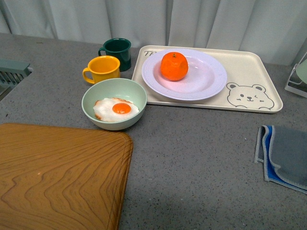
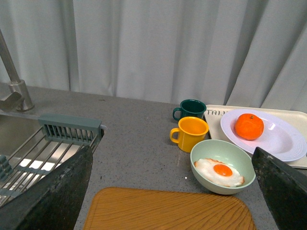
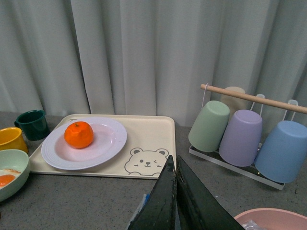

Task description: Place orange and plate with both arms

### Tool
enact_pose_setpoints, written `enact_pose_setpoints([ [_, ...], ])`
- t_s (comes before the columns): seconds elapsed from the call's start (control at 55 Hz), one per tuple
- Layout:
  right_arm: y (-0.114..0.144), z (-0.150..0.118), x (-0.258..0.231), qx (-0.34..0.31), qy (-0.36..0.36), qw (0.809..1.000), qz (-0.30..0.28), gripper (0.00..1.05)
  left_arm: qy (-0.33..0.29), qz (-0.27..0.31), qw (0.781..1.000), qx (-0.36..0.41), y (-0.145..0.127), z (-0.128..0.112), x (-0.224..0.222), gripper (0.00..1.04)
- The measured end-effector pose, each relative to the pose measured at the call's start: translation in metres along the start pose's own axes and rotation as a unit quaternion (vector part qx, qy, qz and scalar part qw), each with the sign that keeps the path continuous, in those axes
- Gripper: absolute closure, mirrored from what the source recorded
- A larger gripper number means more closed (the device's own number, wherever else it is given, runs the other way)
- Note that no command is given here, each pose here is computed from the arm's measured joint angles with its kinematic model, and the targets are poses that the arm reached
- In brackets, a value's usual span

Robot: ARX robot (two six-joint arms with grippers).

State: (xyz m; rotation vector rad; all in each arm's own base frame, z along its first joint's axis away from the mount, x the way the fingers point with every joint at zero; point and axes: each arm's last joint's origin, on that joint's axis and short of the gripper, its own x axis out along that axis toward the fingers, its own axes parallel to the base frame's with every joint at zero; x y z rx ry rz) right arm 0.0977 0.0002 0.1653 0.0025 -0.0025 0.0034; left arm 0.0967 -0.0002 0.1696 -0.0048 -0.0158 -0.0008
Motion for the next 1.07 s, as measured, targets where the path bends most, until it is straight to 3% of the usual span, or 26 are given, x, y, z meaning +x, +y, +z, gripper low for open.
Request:
enact_pose_setpoints([
  [0.055, 0.0, 0.0, 0.0, -0.001, 0.0, 1.0, 0.0, 1.03, 0.0, 0.0, 1.0, 0.0, 0.0, 0.0, 0.0, 0.07],
  [0.109, 0.0, 0.0001, 0.0, -0.001, 0.0, 1.0, 0.0, 0.95, 0.0, 0.0, 1.0, 0.0, 0.0, 0.0, 0.0, 0.07],
  [0.6, 0.0, 0.0001, 0.0, -0.001, 0.0, 1.0, 0.0, 0.1, 0.0, 0.0, 1.0, 0.0, 0.0, 0.0, 0.0, 0.07],
  [1.073, 0.0, 0.0001, 0.0, 0.0, 0.0, 1.0, 0.0, 0.09, 0.0, 0.0, 1.0, 0.0, 0.0, 0.0, 0.0, 0.07],
])
